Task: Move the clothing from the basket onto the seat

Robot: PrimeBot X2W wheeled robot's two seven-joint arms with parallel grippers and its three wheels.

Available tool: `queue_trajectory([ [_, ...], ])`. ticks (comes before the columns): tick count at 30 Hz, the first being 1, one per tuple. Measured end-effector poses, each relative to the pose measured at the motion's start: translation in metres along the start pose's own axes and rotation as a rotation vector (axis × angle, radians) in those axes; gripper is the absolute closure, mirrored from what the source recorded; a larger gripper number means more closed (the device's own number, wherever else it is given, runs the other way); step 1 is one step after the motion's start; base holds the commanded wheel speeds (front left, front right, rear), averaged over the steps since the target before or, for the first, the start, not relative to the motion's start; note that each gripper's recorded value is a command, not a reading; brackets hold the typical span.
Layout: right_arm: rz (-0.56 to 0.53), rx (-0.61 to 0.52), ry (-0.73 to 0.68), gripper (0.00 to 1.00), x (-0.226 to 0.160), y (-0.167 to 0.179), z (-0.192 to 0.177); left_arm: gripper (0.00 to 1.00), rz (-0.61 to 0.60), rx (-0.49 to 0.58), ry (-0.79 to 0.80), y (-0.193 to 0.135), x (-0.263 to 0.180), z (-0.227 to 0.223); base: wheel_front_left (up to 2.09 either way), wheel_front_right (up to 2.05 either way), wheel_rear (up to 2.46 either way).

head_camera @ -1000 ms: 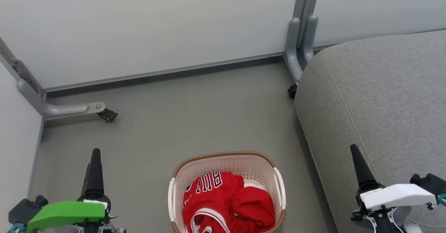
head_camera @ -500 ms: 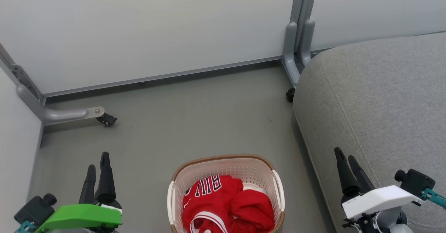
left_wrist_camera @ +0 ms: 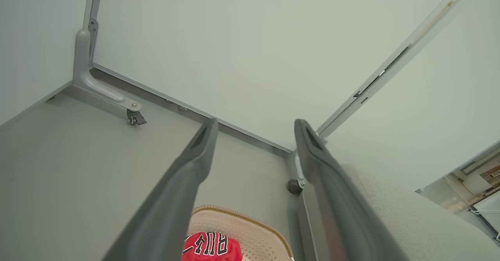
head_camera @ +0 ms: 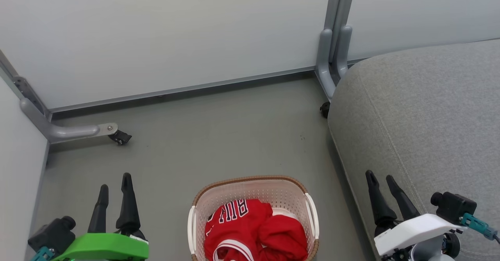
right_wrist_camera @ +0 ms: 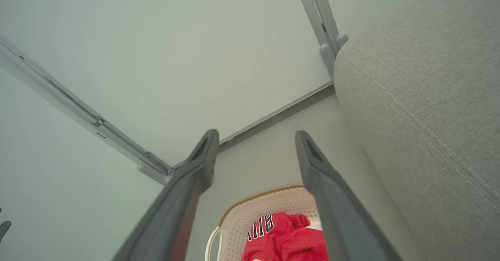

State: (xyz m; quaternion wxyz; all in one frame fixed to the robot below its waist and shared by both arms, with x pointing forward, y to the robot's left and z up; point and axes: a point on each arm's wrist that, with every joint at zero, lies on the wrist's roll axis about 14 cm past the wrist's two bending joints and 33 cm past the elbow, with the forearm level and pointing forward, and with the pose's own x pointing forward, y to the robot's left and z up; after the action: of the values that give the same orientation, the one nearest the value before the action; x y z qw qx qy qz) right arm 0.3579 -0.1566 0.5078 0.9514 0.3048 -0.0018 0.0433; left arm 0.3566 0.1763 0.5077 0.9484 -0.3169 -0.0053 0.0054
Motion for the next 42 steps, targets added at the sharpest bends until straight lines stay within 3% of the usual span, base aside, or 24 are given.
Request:
queue_trajectory([
  [42,0.091,-0.4,-0.087,0.0,-0.016,0.021,0.013,0.0,-0.102,0.406,-0.044,-0.021,-0.019,-0.006,0.0,0.0,0.0],
])
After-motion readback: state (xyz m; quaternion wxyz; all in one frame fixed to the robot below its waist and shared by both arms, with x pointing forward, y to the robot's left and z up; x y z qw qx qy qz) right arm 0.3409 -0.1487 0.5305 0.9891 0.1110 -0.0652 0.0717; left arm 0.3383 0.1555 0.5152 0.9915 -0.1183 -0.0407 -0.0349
